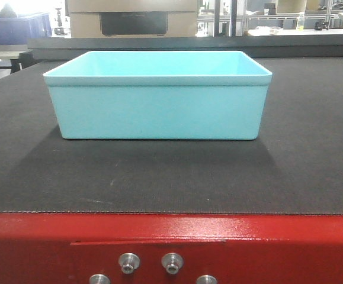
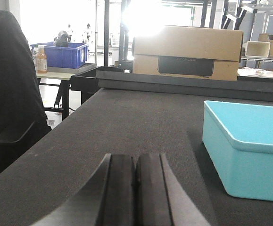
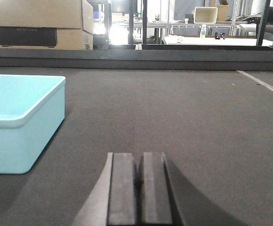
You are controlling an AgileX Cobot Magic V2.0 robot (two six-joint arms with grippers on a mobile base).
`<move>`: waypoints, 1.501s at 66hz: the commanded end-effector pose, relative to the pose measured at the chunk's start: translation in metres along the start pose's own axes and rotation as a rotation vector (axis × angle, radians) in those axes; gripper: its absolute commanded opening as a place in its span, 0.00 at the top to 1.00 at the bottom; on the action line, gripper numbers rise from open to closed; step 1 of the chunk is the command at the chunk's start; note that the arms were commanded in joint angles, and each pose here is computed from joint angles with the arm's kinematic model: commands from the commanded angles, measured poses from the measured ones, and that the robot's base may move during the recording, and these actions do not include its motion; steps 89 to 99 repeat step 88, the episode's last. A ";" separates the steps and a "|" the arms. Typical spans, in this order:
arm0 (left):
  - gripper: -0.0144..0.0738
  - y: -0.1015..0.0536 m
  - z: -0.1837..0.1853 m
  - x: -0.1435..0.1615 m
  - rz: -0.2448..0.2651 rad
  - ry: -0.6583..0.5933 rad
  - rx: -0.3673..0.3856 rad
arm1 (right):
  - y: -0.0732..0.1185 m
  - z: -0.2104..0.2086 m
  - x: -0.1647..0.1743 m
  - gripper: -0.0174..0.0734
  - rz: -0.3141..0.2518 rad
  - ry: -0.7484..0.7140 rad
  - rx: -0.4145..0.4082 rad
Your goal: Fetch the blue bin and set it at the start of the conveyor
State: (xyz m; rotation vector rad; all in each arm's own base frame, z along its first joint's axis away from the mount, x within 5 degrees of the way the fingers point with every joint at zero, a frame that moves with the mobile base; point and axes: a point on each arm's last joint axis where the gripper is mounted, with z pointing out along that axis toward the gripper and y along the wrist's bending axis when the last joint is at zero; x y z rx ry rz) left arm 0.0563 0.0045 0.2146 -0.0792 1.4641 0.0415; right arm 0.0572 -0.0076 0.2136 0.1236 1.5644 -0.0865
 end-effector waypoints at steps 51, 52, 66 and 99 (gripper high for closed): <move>0.96 0.000 -0.001 -0.002 -0.002 -0.025 -0.002 | 0.000 -0.001 0.008 0.99 -0.005 -0.004 0.003; 0.96 0.000 -0.001 -0.002 -0.002 -0.025 -0.002 | 0.000 -0.001 0.008 0.99 -0.005 -0.004 0.003; 0.96 0.000 -0.001 -0.002 -0.002 -0.025 -0.002 | 0.000 -0.001 0.008 0.99 -0.005 -0.004 0.003; 0.96 0.000 -0.001 -0.002 -0.002 -0.025 -0.002 | 0.000 -0.001 0.008 0.99 -0.005 -0.004 0.003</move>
